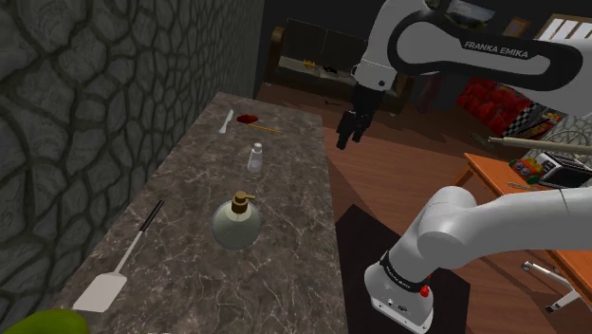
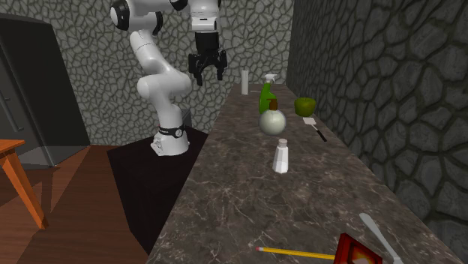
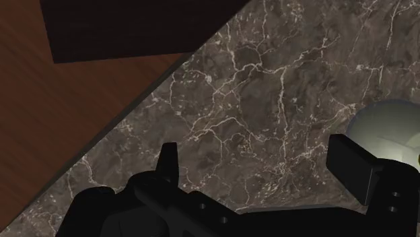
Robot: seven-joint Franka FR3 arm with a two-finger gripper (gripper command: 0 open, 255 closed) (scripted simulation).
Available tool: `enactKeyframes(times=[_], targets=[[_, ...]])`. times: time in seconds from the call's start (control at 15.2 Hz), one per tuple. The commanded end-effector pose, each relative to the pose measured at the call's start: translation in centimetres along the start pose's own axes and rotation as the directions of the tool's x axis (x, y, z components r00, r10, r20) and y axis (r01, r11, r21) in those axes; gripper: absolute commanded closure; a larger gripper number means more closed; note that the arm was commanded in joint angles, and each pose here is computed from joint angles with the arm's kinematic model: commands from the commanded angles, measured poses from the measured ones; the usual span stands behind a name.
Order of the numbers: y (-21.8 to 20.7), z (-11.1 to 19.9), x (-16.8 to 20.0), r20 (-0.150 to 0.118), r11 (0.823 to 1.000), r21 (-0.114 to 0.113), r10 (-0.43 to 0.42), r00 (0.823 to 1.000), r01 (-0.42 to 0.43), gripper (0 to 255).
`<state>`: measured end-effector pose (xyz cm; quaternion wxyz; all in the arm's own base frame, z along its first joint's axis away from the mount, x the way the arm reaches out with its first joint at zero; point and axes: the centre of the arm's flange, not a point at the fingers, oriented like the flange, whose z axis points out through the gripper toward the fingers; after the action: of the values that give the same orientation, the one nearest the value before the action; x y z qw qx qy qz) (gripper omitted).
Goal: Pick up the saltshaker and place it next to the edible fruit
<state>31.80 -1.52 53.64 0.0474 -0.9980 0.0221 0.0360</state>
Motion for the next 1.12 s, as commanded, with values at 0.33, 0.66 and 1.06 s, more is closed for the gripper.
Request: enactKeyframes(times=[0.33,0.66,1.06], targets=[[-0.4,2.6,5.8,-0.015,0.999,-0.006,-0.042,0.999,0.042,0],[-1.1,5.2,11.6,-0.029,0.996,-0.012,-0.085,0.996,0.084,0],[-2.3,8.1,18.6,-0.046,0.991,-0.020,-0.135,0.990,0.135,0]])
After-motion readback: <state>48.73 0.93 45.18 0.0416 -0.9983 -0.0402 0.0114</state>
